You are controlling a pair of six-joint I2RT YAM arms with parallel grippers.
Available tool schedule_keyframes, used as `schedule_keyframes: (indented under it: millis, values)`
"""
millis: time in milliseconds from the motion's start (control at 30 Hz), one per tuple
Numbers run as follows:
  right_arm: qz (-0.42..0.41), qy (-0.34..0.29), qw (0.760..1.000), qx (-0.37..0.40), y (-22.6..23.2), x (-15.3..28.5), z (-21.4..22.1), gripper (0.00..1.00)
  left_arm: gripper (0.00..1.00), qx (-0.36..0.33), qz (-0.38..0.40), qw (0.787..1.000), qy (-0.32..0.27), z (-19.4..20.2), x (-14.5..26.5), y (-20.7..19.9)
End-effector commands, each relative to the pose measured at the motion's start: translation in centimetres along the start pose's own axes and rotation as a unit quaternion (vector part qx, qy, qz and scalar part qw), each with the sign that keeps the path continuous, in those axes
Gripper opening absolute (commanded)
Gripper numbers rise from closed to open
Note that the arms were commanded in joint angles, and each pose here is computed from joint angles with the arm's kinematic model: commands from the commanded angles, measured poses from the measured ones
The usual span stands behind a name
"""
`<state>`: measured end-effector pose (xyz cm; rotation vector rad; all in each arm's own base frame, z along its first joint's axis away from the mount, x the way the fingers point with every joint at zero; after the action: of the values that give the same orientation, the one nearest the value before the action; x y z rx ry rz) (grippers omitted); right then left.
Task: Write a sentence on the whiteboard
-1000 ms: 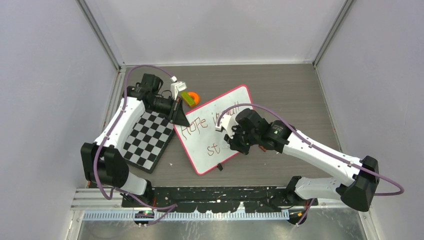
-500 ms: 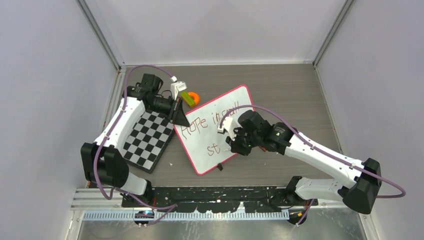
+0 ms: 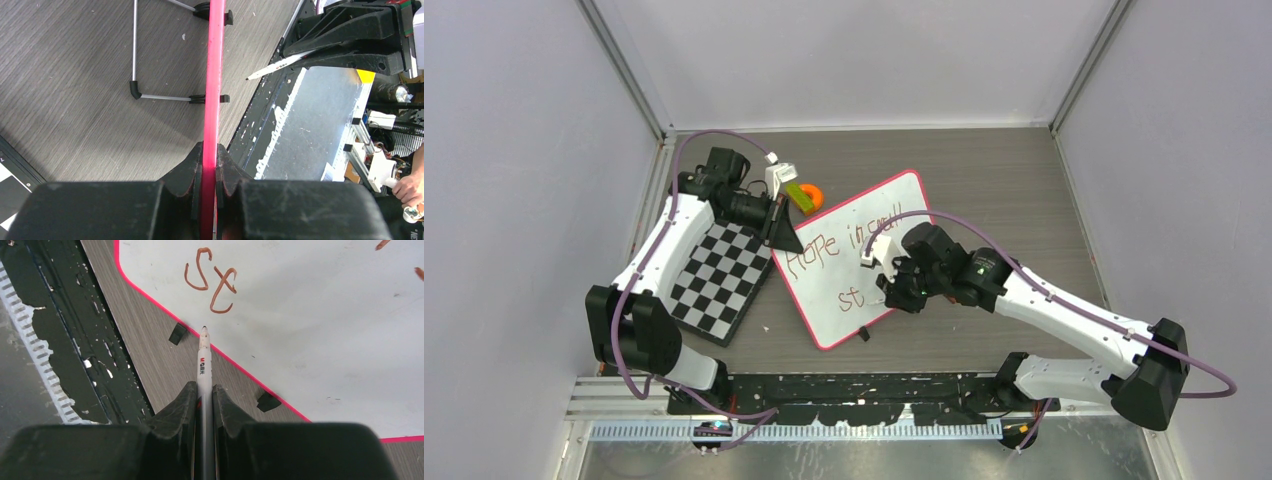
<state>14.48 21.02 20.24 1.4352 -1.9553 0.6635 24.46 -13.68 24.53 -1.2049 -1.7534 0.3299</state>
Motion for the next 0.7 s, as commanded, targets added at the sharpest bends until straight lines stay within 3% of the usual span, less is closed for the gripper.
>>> schedule_keyframes:
  millis: [0, 667]
  values:
    - [0.037, -0.041, 0.998, 0.001, -1.0, 0.1, -1.4, 0.00, 0.00, -0.017, -0.016, 1.000, -0.012, -0.4, 0.4, -0.1]
    - [0.058, -0.017, 0.998, -0.008, -2.1, -1.8, -1.2, 0.00, 0.00, -0.020, -0.015, 1.000, -0.011, -0.5, 0.4, -0.2]
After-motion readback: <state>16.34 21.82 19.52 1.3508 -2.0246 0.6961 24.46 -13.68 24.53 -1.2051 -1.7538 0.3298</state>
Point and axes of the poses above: each gripper's point midway between its finger pads, its own x axis back along the fingers, its own y axis along the line the jaws close on, z = x × y, the point moved 6 cm from there along x, back along the fingers, and after that the axes turned 6 degrees about x, right-handed, at the moved point
